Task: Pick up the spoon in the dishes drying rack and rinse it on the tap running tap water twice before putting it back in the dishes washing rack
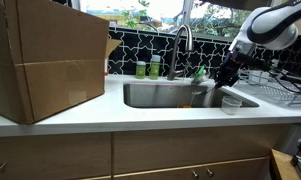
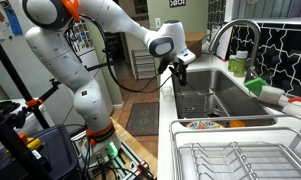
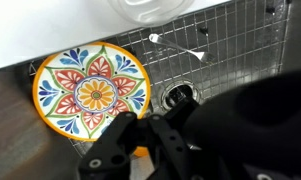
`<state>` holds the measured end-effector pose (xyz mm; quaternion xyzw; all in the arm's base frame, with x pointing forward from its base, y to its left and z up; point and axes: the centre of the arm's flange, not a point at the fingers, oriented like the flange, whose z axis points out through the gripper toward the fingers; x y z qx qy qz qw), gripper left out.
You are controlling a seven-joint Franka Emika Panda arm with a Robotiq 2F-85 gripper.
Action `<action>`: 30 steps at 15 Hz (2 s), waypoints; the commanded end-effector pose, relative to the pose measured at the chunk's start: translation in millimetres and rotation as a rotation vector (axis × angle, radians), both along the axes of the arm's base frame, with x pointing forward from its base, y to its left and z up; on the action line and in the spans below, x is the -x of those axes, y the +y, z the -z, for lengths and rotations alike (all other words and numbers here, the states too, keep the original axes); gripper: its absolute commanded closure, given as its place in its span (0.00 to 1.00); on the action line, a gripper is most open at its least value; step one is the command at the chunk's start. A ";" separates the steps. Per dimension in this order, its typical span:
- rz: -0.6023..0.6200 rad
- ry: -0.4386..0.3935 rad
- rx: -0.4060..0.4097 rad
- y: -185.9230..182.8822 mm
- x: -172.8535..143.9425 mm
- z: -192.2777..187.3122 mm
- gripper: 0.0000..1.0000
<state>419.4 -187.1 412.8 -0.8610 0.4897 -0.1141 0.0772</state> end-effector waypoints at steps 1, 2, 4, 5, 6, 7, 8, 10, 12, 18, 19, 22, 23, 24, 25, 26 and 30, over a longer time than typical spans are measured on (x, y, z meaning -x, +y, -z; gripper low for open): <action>-0.041 0.075 0.037 -2.4 9.9 -3.3 0.98; -0.050 0.091 0.044 -2.9 11.3 -2.3 0.98; -0.064 0.116 0.052 -3.8 13.7 -1.3 0.98; -0.067 0.125 0.057 -4.5 14.5 -1.3 0.98; -0.072 0.133 0.059 -5.0 15.2 -1.1 0.98; -0.074 0.139 0.059 -4.9 16.0 -1.2 0.98; -0.071 0.143 0.060 -5.2 17.1 -1.2 0.98; -0.035 0.122 0.055 -7.5 17.0 -3.1 0.98; 0.036 0.097 0.043 -9.7 19.1 -7.2 0.98; 0.279 -0.023 -0.017 -10.3 31.0 -14.9 0.98; 0.318 -0.046 -0.042 -9.7 31.9 -16.4 0.98; 0.439 -0.143 -0.048 -18.5 42.7 -19.7 0.98; 0.475 -0.179 -0.046 -25.9 47.0 -25.8 0.98; 0.504 -0.223 -0.039 -36.0 52.6 -35.6 0.98; 0.523 -0.273 -0.031 -46.6 58.4 -47.5 0.98; 0.540 -0.324 -0.022 -58.5 64.4 -59.7 0.98; 0.662 -0.487 0.006 -104.2 98.4 -98.8 0.98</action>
